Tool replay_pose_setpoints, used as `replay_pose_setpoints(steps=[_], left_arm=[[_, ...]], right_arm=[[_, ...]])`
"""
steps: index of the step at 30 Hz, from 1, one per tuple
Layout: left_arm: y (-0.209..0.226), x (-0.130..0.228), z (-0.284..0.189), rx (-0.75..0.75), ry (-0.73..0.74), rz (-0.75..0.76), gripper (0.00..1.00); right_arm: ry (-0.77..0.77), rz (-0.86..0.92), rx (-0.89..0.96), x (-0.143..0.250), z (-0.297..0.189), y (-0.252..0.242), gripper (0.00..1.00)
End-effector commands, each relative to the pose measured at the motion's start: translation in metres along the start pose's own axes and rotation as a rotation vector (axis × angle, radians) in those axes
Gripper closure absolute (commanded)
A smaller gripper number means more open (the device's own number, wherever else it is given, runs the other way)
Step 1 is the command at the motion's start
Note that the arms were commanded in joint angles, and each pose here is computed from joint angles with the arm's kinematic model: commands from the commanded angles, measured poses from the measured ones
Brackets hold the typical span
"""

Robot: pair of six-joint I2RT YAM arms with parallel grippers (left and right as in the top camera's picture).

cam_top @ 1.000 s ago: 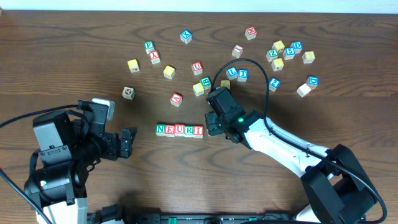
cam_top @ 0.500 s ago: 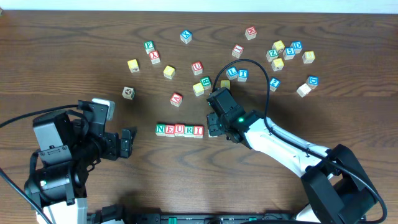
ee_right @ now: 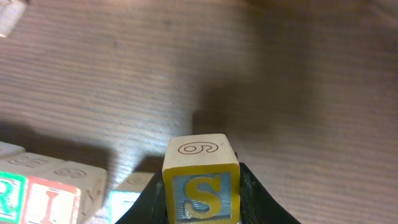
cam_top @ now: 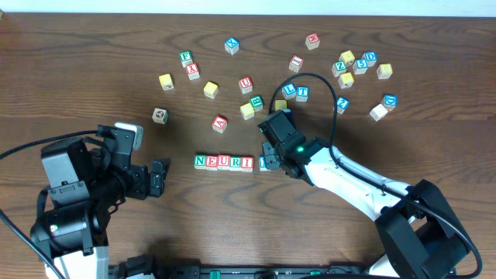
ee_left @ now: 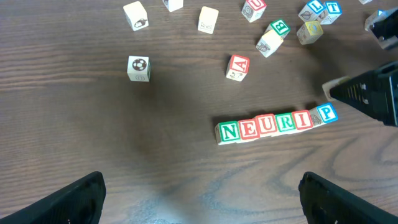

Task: Spell out NEURIPS
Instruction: 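Lower the S block to the table right of the blue P block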

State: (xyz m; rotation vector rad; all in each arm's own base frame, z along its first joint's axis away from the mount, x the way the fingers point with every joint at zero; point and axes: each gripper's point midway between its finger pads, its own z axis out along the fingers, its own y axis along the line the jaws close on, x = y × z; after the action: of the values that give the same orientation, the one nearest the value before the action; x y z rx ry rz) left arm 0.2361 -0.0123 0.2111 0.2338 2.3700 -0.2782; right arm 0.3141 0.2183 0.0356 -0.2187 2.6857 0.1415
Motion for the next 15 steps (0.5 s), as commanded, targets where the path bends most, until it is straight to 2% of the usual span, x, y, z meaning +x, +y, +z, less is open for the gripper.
replay_pose_setpoints(steps=[1,8,15], left_arm=[[-0.001,-0.008,-0.005,0.002,-0.024,0.024,0.02],[-0.001,-0.008,-0.005,0.002,-0.024,0.023,0.03],[-0.001,-0.008,-0.005,0.002,-0.024,0.024,0.02]], right_arm=[[0.011,0.033,0.036,0.003,0.000,-0.003,0.99],[0.092,0.061,0.082,0.023,-0.002,-0.014,0.99],[0.140,0.071,0.043,0.033,-0.003,-0.007,0.99]])
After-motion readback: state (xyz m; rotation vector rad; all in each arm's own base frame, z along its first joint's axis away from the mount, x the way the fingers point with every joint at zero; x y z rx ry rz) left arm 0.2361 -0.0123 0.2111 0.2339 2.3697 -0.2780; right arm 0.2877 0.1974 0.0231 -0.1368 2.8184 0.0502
